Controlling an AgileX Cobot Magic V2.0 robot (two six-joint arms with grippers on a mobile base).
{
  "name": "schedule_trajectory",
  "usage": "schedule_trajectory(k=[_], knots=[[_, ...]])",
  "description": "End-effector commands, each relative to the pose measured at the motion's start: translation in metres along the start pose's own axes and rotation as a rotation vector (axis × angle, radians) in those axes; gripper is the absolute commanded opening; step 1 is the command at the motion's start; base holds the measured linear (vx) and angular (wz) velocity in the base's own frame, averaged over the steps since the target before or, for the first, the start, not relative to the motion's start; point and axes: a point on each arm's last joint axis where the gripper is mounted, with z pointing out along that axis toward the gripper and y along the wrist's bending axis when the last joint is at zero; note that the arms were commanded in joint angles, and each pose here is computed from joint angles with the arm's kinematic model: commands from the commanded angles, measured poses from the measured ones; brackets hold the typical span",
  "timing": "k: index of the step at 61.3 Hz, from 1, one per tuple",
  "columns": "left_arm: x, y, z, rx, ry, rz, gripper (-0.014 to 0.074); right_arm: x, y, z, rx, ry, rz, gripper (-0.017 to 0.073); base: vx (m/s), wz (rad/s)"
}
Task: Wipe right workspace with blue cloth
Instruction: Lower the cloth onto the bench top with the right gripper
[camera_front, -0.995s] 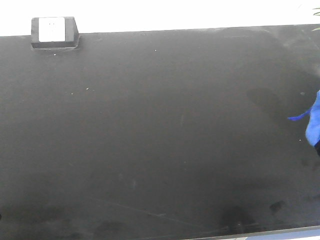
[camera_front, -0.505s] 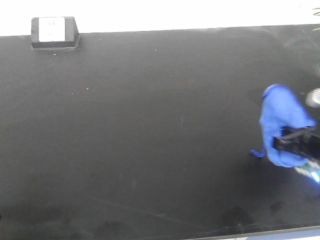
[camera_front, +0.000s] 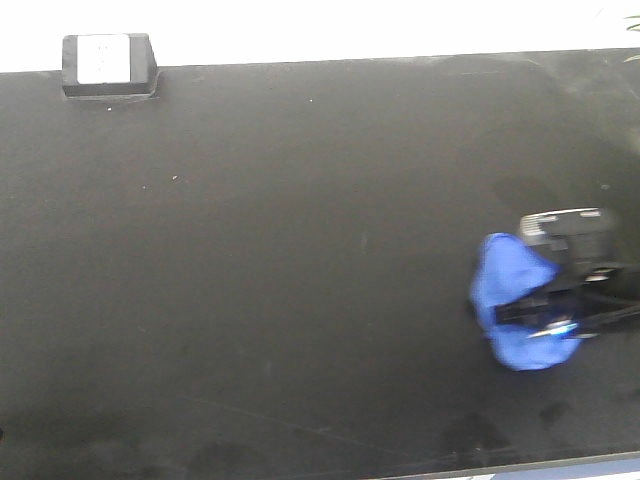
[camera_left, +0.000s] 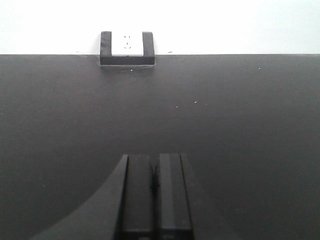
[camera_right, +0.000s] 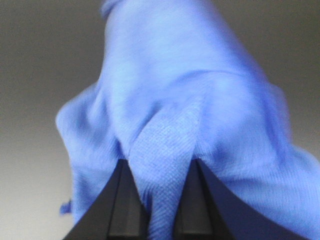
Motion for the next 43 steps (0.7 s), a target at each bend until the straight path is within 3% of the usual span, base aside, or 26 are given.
schedule_trajectory(k=[1, 3, 9, 15, 23, 35, 39, 43], knots=[[0.002, -0.001, 0.001, 0.018, -0.062, -0.006, -0.0006, -0.013, 0.034, -0.006, -0.063, -0.073, -0.116, 0.0, 0.0, 0.0], [0.002, -0.001, 0.001, 0.018, -0.062, -0.006, -0.0006, -0.012, 0.049, -0.006, -0.093, -0.082, -0.154, 0.0, 0.0, 0.0], [0.002, -0.001, 0.001, 0.018, -0.062, -0.006, -0.0006, -0.011, 0.077, -0.007, -0.14, -0.123, -0.192, 0.0, 0.0, 0.0], [0.002, -0.001, 0.001, 0.018, -0.062, -0.006, -0.0006, -0.014, 0.078, -0.007, -0.129, -0.157, -0.159, 0.0, 0.0, 0.0], [0.002, -0.001, 0.001, 0.018, -0.062, -0.006, -0.0006, -0.02, 0.042, -0.006, -0.044, -0.177, -0.052, 0.0, 0.0, 0.0], [0.002, -0.001, 0.001, 0.018, -0.062, -0.006, -0.0006, -0.017, -0.039, -0.012, 0.133, -0.186, 0.192, 0.0, 0.0, 0.0], [0.002, -0.001, 0.001, 0.018, -0.062, -0.006, -0.0006, -0.013, -0.053, -0.014, 0.156, -0.177, 0.243, 0.0, 0.0, 0.0], [0.002, -0.001, 0.001, 0.018, -0.062, -0.006, -0.0006, -0.011, -0.055, -0.014, 0.148, -0.161, 0.255, 0.0, 0.0, 0.0]])
